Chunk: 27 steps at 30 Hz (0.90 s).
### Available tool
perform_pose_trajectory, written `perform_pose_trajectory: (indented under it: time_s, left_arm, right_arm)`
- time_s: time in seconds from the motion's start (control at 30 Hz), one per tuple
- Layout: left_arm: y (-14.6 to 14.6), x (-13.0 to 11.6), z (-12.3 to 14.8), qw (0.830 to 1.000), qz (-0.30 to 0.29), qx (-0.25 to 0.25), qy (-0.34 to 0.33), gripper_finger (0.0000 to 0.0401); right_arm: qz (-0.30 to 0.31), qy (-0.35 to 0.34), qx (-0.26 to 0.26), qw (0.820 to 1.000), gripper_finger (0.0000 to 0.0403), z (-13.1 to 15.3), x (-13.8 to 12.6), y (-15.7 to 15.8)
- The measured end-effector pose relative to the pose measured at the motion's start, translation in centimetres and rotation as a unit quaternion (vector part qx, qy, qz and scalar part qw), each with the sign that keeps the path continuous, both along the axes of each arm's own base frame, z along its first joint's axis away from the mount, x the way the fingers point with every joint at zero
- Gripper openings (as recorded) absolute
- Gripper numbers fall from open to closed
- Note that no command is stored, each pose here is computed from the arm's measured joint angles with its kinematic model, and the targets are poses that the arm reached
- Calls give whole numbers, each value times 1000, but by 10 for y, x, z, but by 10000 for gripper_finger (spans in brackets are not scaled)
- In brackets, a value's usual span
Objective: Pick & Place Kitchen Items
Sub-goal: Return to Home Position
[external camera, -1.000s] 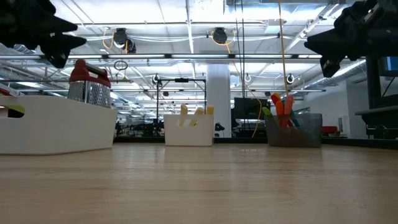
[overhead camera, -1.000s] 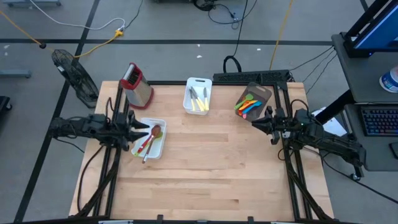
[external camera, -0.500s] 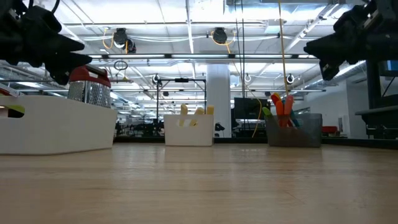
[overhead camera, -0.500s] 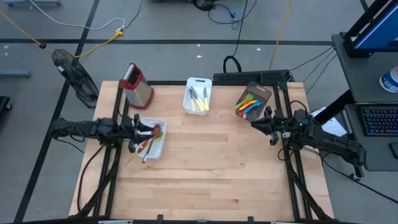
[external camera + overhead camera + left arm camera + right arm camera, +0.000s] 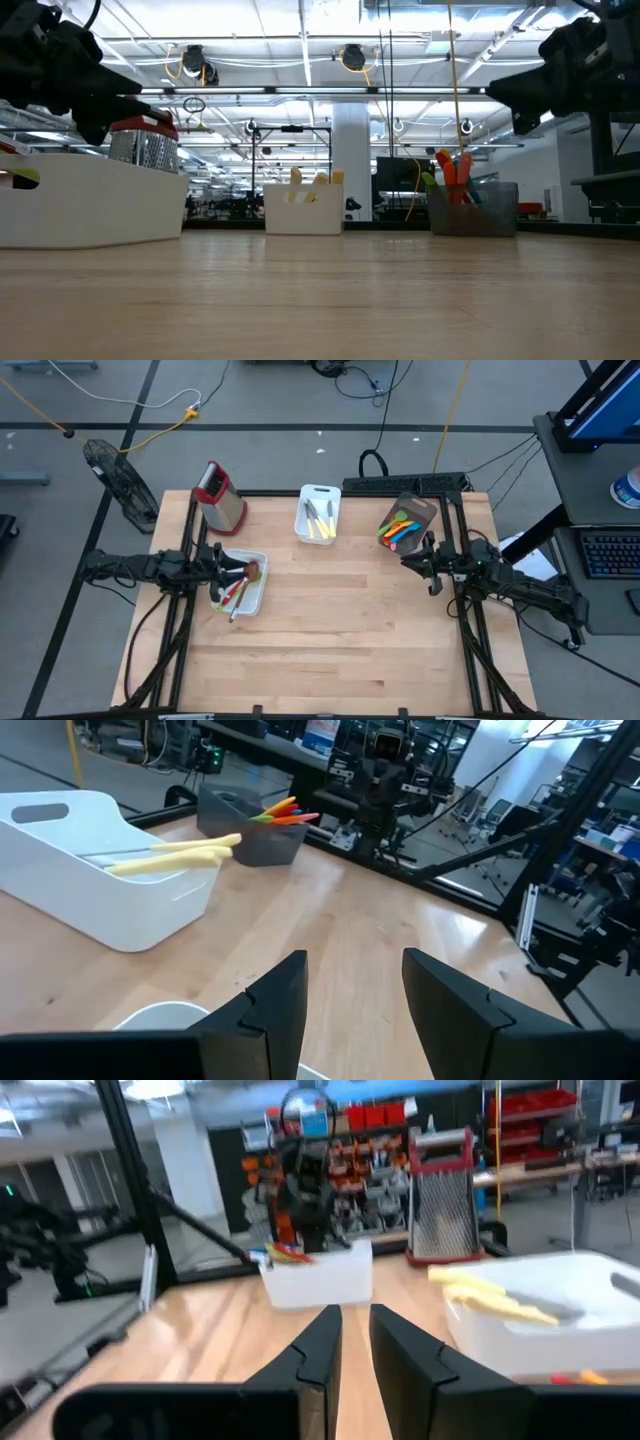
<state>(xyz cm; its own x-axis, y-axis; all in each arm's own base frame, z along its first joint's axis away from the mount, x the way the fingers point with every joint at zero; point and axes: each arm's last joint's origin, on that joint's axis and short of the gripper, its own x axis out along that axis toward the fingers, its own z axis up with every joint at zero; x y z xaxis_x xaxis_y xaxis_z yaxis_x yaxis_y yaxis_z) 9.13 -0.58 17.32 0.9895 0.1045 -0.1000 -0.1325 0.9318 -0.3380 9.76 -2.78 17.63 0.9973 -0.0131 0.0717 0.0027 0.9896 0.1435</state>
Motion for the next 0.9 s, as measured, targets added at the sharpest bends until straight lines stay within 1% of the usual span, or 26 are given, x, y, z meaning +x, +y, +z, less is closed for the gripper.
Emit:
perform_pose_trajectory:
  time_s: [0.17, 0.9]
  left_arm:
    - [0, 0, 0, 1000, 0, -1, -1, 170]
    - [0, 0, 0, 1000, -1, 0, -1, 170]
  right_arm:
    - [0, 19, -3, 1000, 50, -4, 0, 0]
    - [0, 16, -4, 1000, 50, -3, 0, 0]
